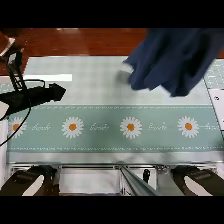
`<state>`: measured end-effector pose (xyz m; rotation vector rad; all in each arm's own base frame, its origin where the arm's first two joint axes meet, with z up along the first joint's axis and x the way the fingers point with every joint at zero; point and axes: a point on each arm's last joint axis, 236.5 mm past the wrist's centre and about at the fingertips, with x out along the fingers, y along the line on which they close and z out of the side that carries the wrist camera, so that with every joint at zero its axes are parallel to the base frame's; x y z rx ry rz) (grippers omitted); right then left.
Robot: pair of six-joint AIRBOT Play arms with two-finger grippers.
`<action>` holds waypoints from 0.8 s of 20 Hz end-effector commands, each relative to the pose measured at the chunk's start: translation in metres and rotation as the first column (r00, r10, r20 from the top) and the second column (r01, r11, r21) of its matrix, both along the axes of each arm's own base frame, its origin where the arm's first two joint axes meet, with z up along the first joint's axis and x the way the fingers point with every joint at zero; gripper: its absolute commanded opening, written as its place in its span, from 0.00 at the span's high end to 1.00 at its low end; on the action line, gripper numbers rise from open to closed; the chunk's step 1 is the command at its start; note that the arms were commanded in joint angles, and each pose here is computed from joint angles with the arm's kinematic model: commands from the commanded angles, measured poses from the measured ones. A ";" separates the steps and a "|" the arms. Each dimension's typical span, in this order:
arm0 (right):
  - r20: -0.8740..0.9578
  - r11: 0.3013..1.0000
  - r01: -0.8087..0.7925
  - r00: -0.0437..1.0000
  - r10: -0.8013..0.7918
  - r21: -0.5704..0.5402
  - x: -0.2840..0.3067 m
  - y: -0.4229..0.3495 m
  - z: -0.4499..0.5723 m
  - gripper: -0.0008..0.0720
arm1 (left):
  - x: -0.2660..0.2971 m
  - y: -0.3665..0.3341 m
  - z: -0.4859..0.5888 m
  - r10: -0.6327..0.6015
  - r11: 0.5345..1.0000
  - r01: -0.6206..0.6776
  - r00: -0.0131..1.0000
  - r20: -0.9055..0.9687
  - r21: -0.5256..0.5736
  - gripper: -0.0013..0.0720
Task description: Fold the shirts.
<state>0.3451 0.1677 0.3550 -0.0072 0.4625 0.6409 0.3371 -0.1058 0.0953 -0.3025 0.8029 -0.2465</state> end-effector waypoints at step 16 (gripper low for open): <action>-0.664 0.966 -0.205 0.703 0.256 0.156 0.047 0.175 -0.287 0.42 | -0.027 0.002 -0.058 0.033 0.999 -0.037 0.972 -0.233 -0.014 0.29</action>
